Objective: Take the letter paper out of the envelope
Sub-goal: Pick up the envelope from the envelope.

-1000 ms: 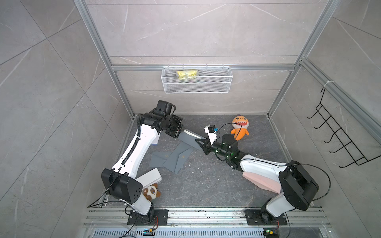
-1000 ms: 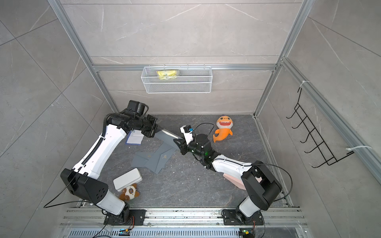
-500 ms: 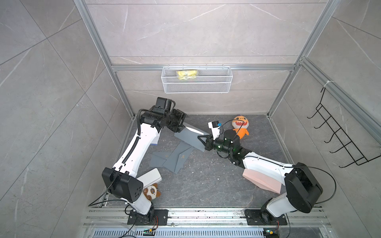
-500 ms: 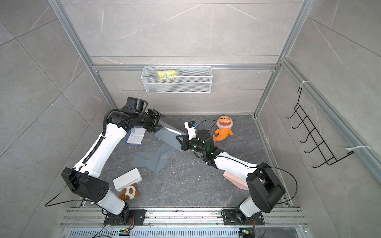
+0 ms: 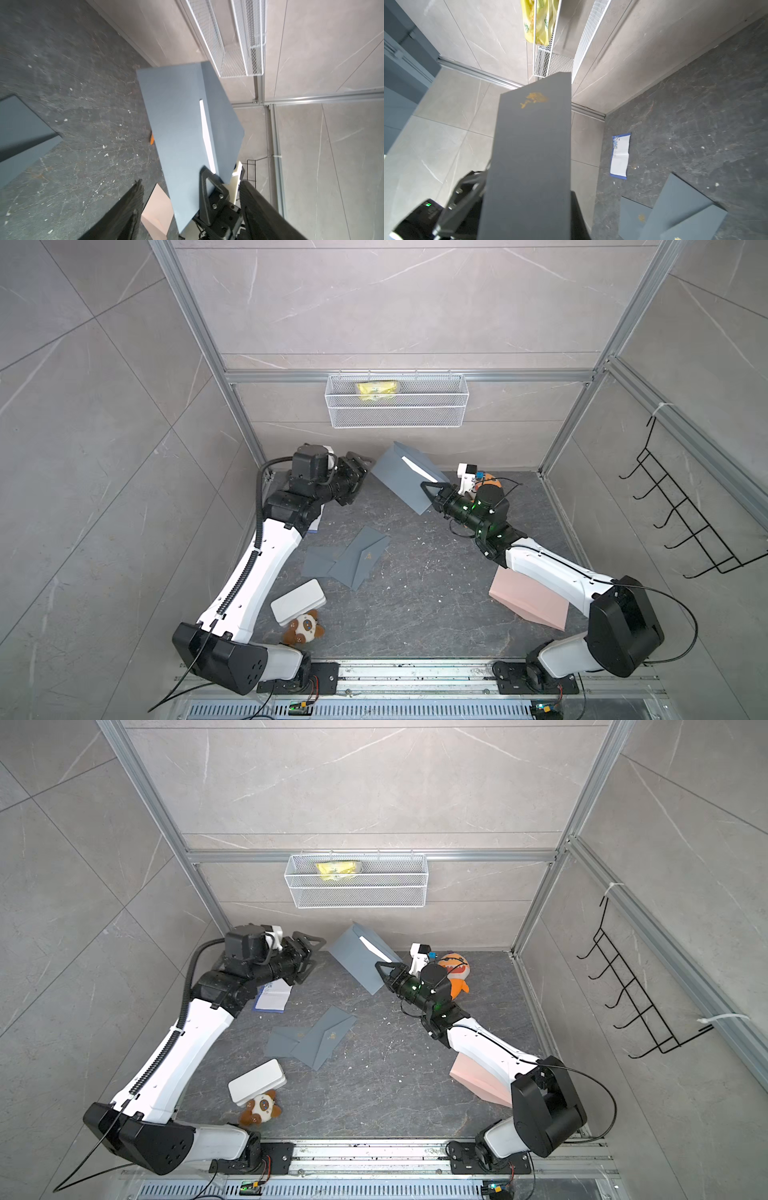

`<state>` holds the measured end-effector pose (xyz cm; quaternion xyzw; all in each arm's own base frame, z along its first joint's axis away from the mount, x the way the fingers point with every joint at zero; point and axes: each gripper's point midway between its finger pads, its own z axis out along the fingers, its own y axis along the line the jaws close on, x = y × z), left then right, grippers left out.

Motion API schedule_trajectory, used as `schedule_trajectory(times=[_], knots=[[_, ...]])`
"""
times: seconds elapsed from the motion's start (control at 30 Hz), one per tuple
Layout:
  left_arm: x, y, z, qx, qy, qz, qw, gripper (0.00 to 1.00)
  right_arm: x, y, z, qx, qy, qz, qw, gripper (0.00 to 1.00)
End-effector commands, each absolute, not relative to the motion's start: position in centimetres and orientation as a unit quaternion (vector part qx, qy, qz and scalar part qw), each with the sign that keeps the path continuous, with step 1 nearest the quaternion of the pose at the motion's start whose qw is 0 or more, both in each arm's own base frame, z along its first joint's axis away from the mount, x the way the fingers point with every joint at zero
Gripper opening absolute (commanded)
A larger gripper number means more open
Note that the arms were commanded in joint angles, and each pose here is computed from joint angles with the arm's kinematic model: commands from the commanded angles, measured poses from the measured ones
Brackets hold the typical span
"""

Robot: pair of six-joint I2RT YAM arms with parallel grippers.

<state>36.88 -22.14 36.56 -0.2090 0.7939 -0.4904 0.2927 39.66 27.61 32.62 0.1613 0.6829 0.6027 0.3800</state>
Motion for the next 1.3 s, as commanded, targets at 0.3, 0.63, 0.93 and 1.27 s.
schedule_trajectory(times=[0.3, 0.63, 0.93, 1.27], knots=[[37.2, -29.3, 36.0, -0.12, 0.762, -0.573, 0.277, 0.7, 39.5, 26.4, 37.3, 0.271, 0.598, 0.681, 0.324, 0.01], [38.5, -30.3, 35.6, -0.135, 0.741, -0.594, 0.283, 0.23, 38.3, 27.8, 36.5, 0.273, 0.613, 0.681, 0.294, 0.02], [38.7, -30.0, 36.0, -0.14, 0.732, -0.599, 0.294, 0.05, 38.3, 28.7, 36.9, 0.271, 0.606, 0.694, 0.279, 0.03], [38.3, -28.5, 36.9, -0.118, 0.736, -0.597, 0.298, 0.0, 37.3, 27.1, 34.3, 0.253, 0.669, 0.629, 0.305, 0.46]])
